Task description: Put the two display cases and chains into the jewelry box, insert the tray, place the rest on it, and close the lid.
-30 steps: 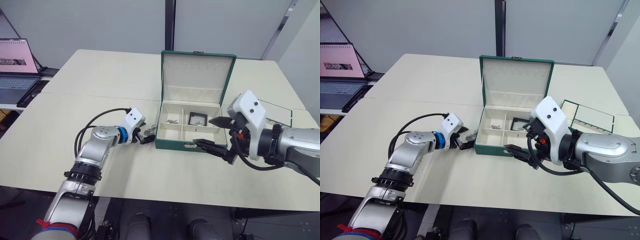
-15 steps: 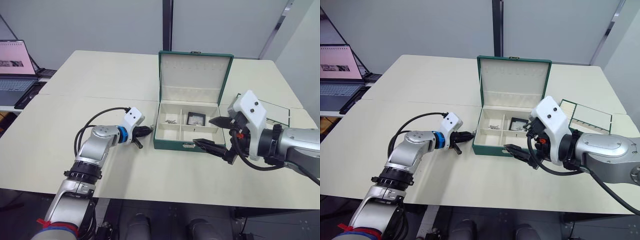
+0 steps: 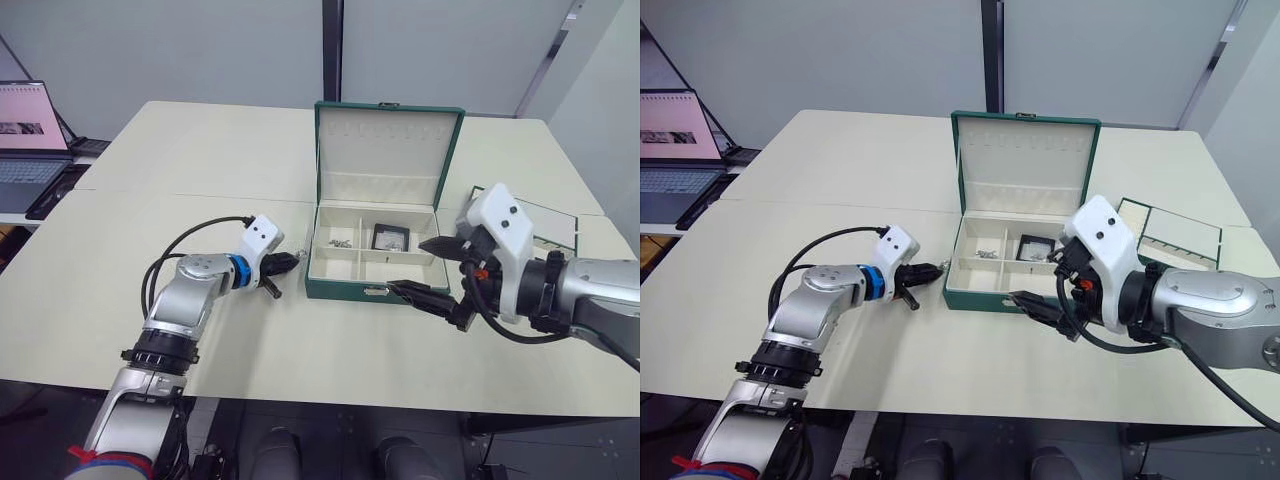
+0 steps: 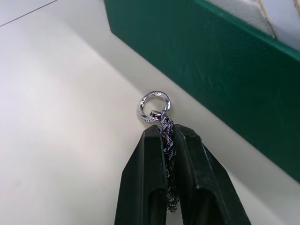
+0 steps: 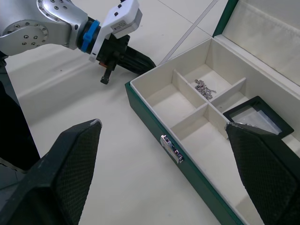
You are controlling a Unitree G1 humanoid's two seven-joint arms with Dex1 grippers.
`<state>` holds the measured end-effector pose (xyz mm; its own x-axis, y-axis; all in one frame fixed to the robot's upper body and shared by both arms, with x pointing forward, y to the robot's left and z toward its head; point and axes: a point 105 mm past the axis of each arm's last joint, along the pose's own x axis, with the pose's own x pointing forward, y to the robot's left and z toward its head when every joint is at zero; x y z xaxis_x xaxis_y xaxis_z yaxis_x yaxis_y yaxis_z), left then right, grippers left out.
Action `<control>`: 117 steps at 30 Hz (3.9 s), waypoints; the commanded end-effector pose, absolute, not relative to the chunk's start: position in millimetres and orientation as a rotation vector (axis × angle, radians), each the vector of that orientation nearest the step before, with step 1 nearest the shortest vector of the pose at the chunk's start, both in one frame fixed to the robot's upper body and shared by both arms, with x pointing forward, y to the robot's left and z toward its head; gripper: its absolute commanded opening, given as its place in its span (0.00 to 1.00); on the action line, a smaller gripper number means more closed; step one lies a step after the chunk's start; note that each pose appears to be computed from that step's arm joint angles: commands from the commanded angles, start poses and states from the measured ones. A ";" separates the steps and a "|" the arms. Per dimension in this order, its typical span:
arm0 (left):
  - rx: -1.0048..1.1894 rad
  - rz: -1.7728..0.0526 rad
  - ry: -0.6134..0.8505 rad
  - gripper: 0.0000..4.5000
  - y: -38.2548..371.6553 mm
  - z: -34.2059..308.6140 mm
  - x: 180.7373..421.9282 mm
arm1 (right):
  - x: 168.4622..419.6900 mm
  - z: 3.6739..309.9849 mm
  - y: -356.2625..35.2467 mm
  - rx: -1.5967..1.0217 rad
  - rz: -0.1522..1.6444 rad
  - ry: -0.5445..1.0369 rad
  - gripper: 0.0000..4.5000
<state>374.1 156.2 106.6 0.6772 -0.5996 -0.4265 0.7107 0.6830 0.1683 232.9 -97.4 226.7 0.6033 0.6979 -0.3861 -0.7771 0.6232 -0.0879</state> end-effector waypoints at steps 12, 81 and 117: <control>0.489 -0.734 0.233 0.00 162.0 192.0 335.4 | 221.4 234.1 -107.7 -0.238 0.864 0.223 1.00; 0.541 -0.927 0.304 0.07 64.7 169.0 350.0 | 194.3 242.9 -116.3 -0.280 0.869 0.090 1.00; 0.123 -1.343 0.345 1.00 126.2 224.6 262.8 | 192.9 212.4 -116.2 -0.192 0.881 0.131 1.00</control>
<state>269.9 123.5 217.6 0.1934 -0.9237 -0.3307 0.9600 0.2476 -0.1304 196.0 -119.2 208.7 0.6376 0.7383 -0.2199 -0.7668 0.6357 -0.0890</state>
